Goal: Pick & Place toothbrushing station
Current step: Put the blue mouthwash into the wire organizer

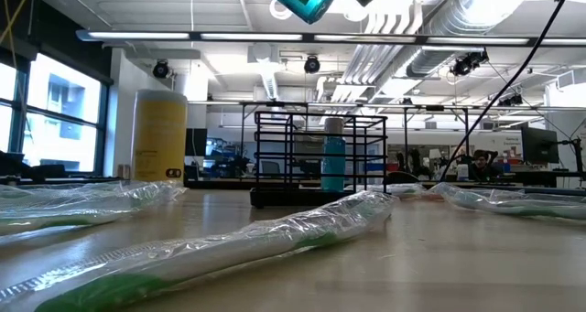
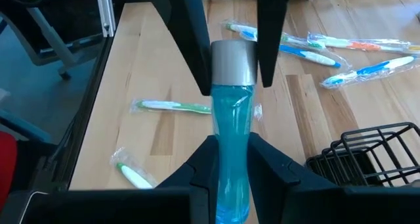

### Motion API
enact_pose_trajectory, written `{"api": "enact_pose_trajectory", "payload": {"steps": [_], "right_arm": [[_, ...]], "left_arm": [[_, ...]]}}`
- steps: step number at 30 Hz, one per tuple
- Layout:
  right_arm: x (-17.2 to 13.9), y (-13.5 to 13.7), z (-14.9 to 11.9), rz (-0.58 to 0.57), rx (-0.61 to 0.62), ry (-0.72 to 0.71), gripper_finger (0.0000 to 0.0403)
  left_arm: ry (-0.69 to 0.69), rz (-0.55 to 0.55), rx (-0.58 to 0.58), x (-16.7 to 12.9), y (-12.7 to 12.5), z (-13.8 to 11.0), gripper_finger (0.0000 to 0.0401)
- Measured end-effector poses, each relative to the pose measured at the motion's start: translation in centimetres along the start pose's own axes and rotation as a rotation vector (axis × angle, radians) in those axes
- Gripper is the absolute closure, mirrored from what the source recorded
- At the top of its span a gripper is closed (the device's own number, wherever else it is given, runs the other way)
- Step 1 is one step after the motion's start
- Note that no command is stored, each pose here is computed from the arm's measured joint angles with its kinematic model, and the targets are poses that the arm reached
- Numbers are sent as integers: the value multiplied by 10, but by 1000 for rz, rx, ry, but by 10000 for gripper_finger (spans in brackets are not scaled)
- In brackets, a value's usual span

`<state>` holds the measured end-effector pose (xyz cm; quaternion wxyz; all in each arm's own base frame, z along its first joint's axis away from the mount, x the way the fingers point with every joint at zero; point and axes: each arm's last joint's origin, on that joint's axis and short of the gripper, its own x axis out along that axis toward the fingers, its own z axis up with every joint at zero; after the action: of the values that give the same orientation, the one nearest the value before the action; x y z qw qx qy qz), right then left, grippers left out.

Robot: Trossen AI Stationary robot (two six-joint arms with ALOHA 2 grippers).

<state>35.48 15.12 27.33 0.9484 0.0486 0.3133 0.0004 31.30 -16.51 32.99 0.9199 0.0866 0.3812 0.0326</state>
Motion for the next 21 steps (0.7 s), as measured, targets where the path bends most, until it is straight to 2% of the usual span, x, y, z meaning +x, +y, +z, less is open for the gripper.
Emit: {"api": "enact_pose_trajectory", "payload": {"steps": [8,11,21], "right_arm": [[0,0,0,-1,-13,-2,350],[0,0,0,-2,-10,-2,336],[-8,-3,-1,-16,20,32,196]], "left_arm": [[0,1,1,0,0,0,306],[1,0,-4,0,0,0,307],[18,-9,-8,0,0,-2,308]]}}
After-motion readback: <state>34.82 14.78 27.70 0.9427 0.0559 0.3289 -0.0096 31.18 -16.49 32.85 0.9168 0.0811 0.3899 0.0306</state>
